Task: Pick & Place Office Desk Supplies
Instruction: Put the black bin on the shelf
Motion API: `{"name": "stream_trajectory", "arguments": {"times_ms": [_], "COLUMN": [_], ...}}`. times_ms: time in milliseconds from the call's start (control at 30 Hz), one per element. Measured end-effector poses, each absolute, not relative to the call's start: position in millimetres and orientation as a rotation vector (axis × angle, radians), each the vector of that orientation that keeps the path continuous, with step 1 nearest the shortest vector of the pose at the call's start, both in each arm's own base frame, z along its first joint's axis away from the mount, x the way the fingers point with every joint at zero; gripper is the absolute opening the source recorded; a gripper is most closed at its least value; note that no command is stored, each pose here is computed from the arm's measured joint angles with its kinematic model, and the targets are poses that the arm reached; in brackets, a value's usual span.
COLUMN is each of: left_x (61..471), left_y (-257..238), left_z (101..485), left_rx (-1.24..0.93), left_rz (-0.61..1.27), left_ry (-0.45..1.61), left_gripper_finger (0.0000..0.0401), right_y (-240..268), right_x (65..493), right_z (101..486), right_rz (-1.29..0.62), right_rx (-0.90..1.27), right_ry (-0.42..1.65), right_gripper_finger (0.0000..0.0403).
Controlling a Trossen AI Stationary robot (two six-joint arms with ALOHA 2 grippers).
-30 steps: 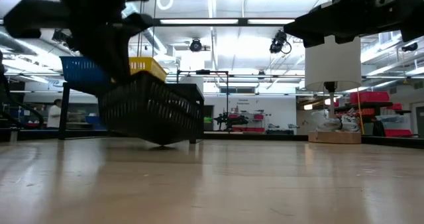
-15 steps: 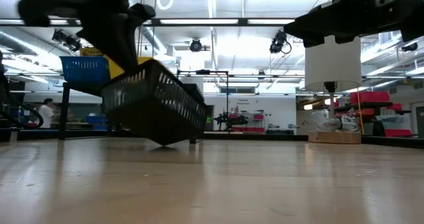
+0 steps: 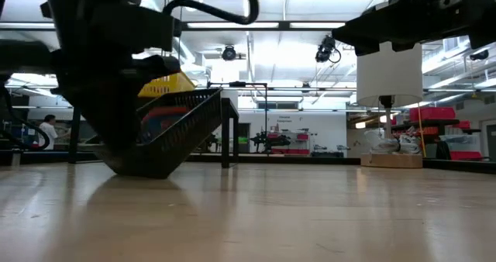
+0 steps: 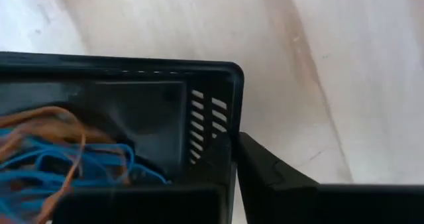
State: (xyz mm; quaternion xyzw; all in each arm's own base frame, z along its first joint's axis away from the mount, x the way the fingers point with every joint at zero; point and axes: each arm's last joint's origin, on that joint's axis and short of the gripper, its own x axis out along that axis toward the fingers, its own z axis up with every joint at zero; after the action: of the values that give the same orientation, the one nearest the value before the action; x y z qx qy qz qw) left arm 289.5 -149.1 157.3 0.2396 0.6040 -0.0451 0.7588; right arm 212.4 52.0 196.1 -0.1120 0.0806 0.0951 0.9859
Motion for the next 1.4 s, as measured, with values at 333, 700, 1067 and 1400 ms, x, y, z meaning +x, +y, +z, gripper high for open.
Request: {"name": "stream_trajectory", "arguments": {"times_ms": [333, 700, 1067, 1400], "left_x": [286, 285, 289, 289], "left_y": [-149, -136, -132, -141], "left_z": [158, 155, 156, 159], "left_rx": [0.436, 0.403, 0.430, 0.526], "left_rz": [-0.136, -0.067, -0.005, 0.107], "left_ry": [1.369, 1.424, 1.384, 1.271], "left_gripper_finger": [0.0110, 0.0201, 0.0077, 0.0006], "right_y": [52, 52, 52, 52], "right_x": [212, 212, 212, 212], "right_z": [196, 196, 196, 196], "right_rz": [0.189, 0.190, 0.190, 0.190], "right_rx": [-0.227, -0.227, -0.227, -0.227], "right_ry": [0.159, 0.158, 0.159, 0.159], "right_gripper_finger": [0.0153, 0.0153, 0.0153, 0.0153]}}
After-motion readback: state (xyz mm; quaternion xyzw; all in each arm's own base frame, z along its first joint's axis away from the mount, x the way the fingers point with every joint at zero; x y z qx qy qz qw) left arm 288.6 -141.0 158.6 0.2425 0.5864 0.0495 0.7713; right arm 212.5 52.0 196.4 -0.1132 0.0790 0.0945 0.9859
